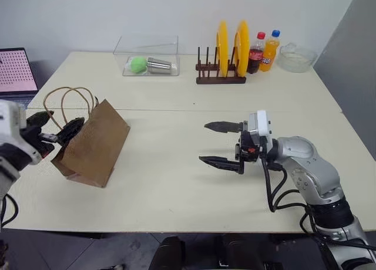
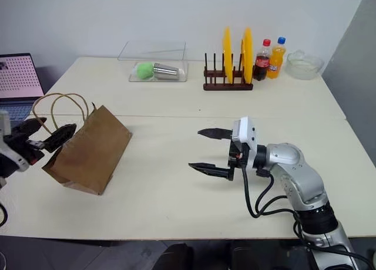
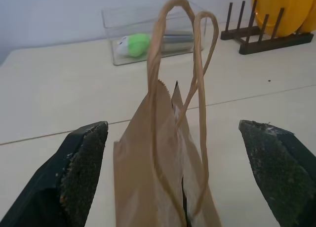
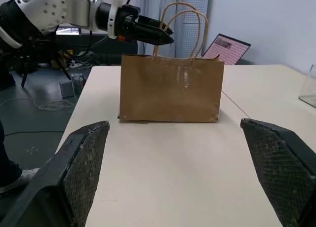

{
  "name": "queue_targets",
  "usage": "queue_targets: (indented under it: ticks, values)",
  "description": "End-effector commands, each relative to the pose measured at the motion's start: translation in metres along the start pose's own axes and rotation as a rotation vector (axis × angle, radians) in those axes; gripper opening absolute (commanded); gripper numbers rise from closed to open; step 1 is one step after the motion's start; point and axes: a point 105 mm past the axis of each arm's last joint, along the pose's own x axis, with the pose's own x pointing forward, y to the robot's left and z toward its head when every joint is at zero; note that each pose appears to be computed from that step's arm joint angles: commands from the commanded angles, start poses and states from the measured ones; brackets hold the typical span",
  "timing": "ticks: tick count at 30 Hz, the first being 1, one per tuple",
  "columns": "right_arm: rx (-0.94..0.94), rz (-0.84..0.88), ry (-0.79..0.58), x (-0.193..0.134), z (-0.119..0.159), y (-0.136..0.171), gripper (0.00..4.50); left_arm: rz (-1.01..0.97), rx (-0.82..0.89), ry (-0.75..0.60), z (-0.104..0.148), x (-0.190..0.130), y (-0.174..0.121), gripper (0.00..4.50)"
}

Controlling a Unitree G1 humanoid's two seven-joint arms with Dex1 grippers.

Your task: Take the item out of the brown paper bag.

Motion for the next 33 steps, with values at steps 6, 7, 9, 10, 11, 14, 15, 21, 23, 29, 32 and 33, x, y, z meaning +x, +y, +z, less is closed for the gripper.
queue_targets:
  ticks: [6,7,9,10,11,14,15,21,23,29,32,33]
  values:
    - [-0.046,0.016,-0.028,0.000,0.024,0.007,4.50,-0.030,0.065,-0.089,0.031,0.015,0.012,4.08]
    - [-0.045,0.018,-0.026,0.000,0.024,0.007,4.50,-0.042,0.066,-0.088,0.031,0.017,0.011,3.86]
    - [-0.040,0.021,-0.022,-0.001,0.024,0.008,4.50,-0.060,0.066,-0.087,0.031,0.018,0.009,3.22]
    - [-0.037,0.024,-0.021,-0.002,0.024,0.009,4.50,-0.063,0.068,-0.087,0.031,0.019,0.009,2.87]
    - [-0.033,0.026,-0.020,-0.002,0.024,0.009,4.50,-0.065,0.069,-0.087,0.031,0.019,0.009,2.54]
    - [-0.017,0.046,-0.031,-0.002,0.026,0.012,4.50,-0.066,0.077,-0.087,0.032,0.020,0.010,1.53]
    - [-0.014,0.053,-0.035,-0.002,0.027,0.013,4.50,-0.066,0.079,-0.087,0.032,0.020,0.010,1.21]
    - [-0.009,0.090,-0.043,-0.002,0.031,0.016,4.50,-0.063,0.091,-0.101,0.037,0.021,0.011,0.03]
    - [-0.009,0.093,-0.044,-0.002,0.031,0.015,4.50,-0.070,0.098,-0.113,0.041,0.021,0.010,0.03]
    - [-0.008,0.096,-0.044,-0.002,0.031,0.015,4.50,-0.107,0.142,-0.156,0.061,0.027,0.009,0.03]
    - [-0.009,0.087,-0.041,-0.003,0.031,0.015,4.50,-0.149,0.169,-0.174,0.074,0.035,0.004,0.03]
    - [-0.009,0.080,-0.040,-0.003,0.031,0.014,4.50,-0.169,0.178,-0.183,0.079,0.039,0.001,0.03]
